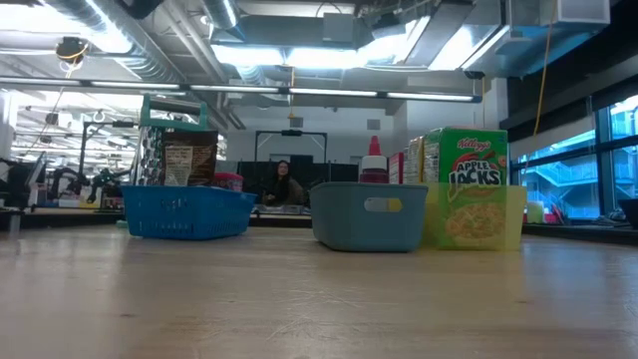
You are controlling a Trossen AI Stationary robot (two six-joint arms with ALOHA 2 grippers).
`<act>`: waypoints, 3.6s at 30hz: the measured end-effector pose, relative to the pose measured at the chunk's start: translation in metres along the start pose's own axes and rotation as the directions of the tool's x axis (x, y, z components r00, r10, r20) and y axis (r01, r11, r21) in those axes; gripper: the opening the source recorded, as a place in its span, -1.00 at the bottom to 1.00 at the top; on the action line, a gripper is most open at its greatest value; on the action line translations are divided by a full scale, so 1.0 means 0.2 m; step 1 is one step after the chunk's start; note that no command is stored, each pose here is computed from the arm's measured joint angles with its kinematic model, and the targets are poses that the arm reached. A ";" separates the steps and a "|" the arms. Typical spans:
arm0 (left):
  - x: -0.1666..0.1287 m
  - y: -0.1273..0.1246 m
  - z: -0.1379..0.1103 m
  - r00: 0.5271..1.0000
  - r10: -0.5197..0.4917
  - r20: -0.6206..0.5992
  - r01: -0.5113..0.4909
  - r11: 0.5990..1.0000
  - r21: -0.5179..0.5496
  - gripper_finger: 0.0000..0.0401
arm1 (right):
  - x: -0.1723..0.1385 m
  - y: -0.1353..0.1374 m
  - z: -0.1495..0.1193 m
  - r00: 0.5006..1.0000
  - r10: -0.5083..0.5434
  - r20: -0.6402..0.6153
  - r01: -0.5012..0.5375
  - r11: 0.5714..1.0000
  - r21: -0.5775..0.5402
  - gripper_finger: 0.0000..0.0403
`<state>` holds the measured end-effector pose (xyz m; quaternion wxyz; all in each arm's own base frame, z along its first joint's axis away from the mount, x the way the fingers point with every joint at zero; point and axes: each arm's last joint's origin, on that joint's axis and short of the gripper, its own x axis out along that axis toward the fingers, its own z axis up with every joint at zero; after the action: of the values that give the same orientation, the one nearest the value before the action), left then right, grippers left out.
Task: Pick & Place Kitchen Items
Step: Put the large yellow food coloring into the green bin
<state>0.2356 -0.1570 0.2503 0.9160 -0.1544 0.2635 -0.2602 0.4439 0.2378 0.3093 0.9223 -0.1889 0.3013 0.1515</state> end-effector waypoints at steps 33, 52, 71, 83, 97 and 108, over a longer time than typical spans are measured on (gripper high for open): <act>0.00 0.06 0.05 0.989 -0.148 -0.015 0.146 0.985 -0.092 -0.24 | 0.12 -0.06 -0.02 0.994 0.091 0.053 -0.088 0.995 -0.048 0.32; 0.00 0.06 0.05 0.989 -0.144 -0.017 0.142 0.985 -0.096 -0.22 | 0.12 -0.06 -0.03 0.995 0.090 0.051 -0.087 0.995 -0.050 -0.36; 0.00 0.06 0.06 0.994 -0.105 0.021 0.106 0.991 -0.082 -0.03 | 0.12 -0.01 -0.03 0.999 0.046 0.021 -0.044 0.997 -0.065 -0.42; -0.01 0.06 0.07 0.996 -0.083 0.041 0.085 0.994 -0.074 0.02 | 0.09 0.12 -0.11 0.984 0.098 -0.151 -0.095 0.995 0.026 -0.43; -0.01 0.09 0.05 0.998 -0.056 -0.015 0.055 0.997 -0.052 0.01 | 0.01 0.21 -0.25 0.878 0.063 -0.474 0.090 0.952 0.293 -0.42; -0.01 0.10 0.02 0.997 -0.030 -0.065 0.027 0.998 -0.059 0.01 | -0.04 0.09 -0.35 0.754 0.069 -0.653 0.195 0.926 0.323 -0.40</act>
<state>0.2450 -0.1386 0.2456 0.8981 -0.1762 0.2988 -0.2703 0.3963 0.2221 0.2574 0.7818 -0.0621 0.6202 -0.0155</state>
